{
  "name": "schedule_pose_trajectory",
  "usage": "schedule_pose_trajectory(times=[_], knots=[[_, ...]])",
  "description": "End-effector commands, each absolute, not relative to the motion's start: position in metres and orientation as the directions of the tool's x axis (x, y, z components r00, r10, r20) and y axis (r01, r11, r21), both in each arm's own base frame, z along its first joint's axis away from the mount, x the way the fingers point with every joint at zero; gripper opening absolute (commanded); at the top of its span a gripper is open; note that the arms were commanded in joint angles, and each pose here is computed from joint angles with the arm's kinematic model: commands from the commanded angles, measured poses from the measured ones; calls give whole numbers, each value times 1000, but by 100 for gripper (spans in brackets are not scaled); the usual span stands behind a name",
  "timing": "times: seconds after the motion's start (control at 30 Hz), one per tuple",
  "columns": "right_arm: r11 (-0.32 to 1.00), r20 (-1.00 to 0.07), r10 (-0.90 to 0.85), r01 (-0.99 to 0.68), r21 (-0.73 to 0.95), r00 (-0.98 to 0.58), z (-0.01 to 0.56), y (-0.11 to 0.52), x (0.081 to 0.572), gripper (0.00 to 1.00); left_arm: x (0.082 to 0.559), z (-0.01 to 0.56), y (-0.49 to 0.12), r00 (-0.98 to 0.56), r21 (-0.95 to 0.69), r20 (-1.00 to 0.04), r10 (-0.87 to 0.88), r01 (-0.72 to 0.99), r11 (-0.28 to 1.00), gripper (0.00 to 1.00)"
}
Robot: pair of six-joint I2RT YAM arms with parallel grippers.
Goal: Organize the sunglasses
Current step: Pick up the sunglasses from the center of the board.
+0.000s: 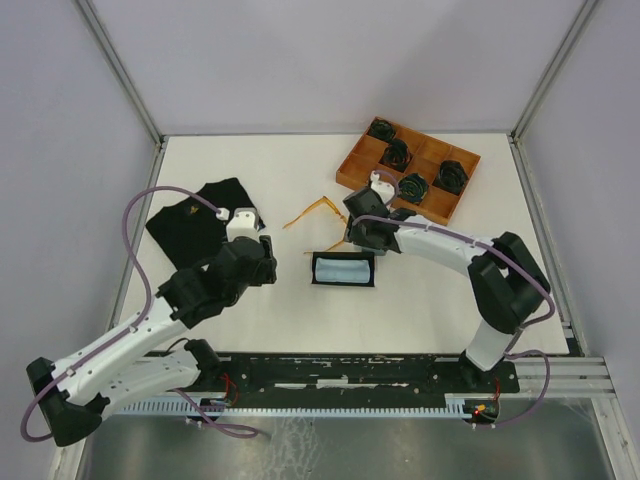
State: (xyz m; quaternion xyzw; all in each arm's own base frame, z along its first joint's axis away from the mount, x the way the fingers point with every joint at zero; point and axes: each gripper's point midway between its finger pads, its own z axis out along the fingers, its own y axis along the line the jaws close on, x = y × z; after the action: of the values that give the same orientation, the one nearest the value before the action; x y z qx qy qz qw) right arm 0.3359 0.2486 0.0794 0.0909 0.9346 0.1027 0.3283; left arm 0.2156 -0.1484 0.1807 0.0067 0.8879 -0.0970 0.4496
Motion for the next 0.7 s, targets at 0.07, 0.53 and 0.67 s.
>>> schedule_pose_trajectory(times=[0.07,0.53,0.67], knots=[[902,-631,431,282,329,-645,93,270,368,56,216,196,-123,-539,-129,-838,-89,38,991,59],[830,-591,548,471,299,-592,54,270,374,56,216,196,-125,-537,-133,-839,-87,48,990,59],[827,-580,554,475,300,-597,49,276,377,55,216,196,-124,-537,-132,-839,-86,47,990,59]])
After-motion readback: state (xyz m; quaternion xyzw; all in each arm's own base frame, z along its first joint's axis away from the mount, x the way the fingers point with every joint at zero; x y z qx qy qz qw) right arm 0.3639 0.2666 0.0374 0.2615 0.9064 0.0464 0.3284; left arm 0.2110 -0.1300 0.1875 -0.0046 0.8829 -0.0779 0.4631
